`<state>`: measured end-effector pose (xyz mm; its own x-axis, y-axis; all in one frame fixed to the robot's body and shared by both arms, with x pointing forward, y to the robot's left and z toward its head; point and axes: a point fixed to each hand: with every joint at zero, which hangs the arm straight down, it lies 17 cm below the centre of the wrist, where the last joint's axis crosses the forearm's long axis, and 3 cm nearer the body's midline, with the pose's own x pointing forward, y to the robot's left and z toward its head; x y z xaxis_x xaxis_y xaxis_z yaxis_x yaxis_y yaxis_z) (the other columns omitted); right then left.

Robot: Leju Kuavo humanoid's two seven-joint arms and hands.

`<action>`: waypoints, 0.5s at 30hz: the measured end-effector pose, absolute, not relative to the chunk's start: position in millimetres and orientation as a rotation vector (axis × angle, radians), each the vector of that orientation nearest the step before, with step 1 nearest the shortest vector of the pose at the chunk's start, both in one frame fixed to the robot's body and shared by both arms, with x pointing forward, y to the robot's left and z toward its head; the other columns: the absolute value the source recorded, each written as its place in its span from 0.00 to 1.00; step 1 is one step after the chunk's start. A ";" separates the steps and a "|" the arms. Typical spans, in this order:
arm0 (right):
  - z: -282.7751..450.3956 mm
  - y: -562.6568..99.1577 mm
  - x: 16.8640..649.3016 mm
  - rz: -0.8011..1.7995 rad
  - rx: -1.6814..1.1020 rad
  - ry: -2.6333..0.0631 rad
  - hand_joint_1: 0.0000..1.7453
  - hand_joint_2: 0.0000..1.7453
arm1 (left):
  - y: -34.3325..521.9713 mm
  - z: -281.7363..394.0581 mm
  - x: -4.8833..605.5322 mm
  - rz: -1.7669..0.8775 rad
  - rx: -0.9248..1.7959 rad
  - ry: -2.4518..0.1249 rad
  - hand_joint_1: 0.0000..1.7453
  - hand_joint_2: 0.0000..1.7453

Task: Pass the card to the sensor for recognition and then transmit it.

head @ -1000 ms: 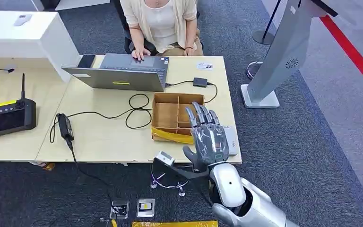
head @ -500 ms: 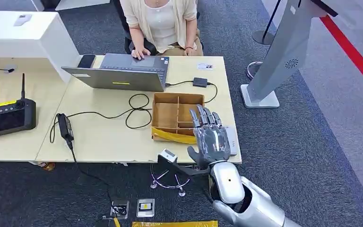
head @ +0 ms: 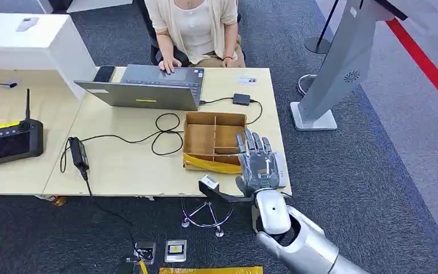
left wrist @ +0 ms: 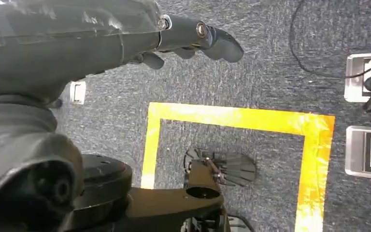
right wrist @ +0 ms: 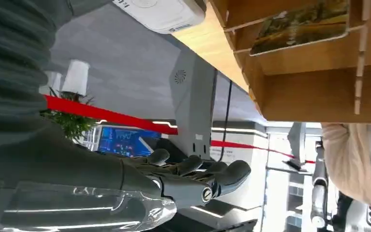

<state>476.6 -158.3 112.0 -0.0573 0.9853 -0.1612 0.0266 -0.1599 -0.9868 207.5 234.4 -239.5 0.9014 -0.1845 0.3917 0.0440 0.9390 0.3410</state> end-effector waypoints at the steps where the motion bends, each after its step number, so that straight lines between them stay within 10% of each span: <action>1: 109.5 -161.0 477.9 1.359 -1.314 -1.179 0.00 1.00 | 235.3 -238.5 209.0 -0.114 0.338 -0.443 0.00 0.00; 15: 88.7 -157.5 491.2 1.352 -1.250 -1.170 0.00 1.00 | 225.5 -225.3 226.3 -0.064 0.355 -0.568 0.00 0.00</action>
